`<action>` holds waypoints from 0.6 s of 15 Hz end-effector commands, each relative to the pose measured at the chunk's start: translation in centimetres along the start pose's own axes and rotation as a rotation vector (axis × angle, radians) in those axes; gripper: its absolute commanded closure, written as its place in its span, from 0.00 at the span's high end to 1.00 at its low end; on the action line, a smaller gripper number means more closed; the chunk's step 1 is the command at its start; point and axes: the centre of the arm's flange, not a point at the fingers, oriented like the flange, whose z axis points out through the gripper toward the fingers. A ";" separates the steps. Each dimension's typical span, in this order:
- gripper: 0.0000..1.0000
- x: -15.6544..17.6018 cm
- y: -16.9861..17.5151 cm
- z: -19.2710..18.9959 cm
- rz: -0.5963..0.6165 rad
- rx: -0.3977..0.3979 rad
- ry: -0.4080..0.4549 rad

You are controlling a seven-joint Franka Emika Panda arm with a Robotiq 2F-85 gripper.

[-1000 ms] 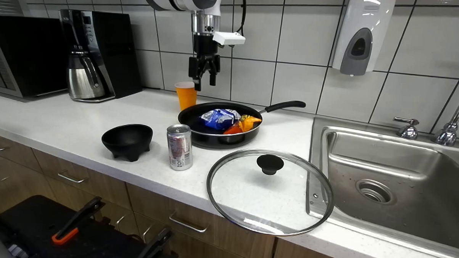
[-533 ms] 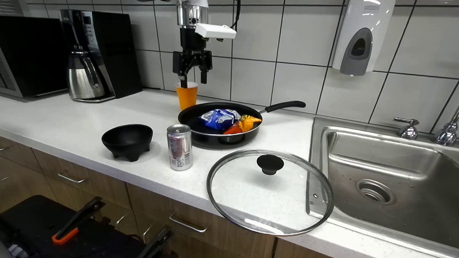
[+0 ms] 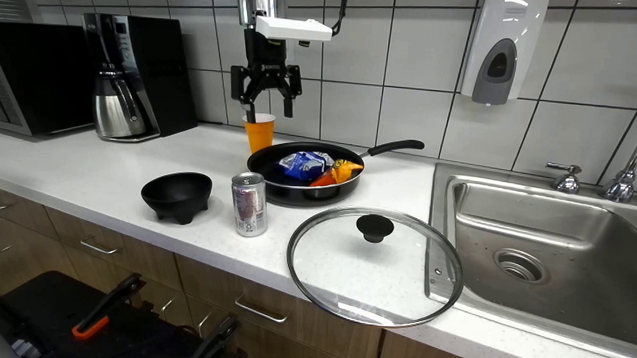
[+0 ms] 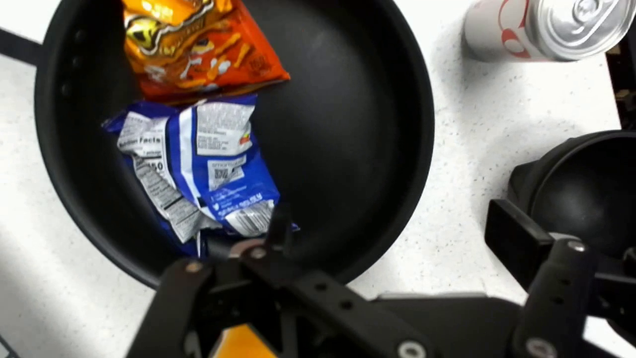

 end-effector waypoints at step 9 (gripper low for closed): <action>1.00 -3.2 -2.2 0.1 0.058 0.007 -0.011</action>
